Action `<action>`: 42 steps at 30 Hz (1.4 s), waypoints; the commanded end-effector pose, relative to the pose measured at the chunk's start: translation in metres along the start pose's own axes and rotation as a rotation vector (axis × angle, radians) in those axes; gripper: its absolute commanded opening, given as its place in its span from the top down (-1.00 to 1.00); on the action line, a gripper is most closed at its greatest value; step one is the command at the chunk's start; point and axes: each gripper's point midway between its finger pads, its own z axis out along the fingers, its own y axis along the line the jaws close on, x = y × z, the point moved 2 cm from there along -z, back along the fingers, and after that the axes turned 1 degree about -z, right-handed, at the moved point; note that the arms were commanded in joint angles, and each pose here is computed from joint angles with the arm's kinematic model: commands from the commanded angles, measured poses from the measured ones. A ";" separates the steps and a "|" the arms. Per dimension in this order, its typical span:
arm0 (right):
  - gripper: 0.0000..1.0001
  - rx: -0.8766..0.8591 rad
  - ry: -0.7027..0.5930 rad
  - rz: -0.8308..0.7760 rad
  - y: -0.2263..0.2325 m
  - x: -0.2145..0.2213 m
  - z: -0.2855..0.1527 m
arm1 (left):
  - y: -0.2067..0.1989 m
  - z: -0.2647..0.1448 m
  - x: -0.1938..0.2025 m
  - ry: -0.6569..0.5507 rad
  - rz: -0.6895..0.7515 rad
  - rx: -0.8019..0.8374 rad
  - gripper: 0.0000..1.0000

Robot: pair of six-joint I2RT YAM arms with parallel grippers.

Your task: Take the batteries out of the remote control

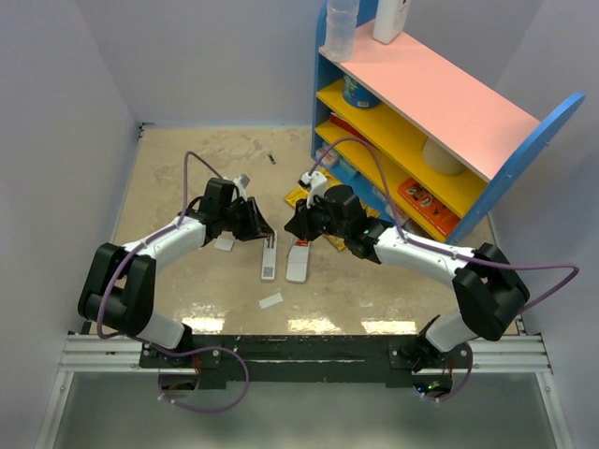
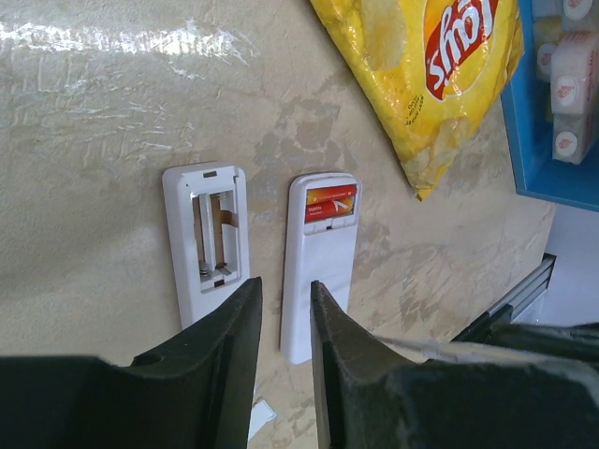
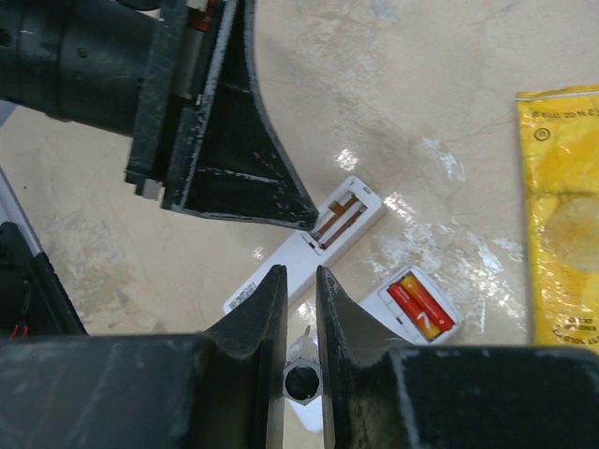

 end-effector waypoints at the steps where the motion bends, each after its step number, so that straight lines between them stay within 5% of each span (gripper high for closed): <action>1: 1.00 0.002 -0.070 0.001 0.013 -0.010 0.000 | -0.011 0.000 -0.015 -0.040 0.004 0.019 0.37; 18: 1.00 0.049 0.002 -0.018 0.014 0.030 0.010 | -0.014 -0.005 -0.016 -0.047 0.000 0.019 0.38; 29: 1.00 0.264 0.120 -0.062 -0.018 0.051 -0.015 | -0.011 -0.003 -0.016 -0.049 -0.008 0.005 0.37; 42: 1.00 0.407 0.059 -0.092 -0.043 0.038 -0.042 | -0.018 0.001 -0.021 -0.054 0.030 0.047 0.37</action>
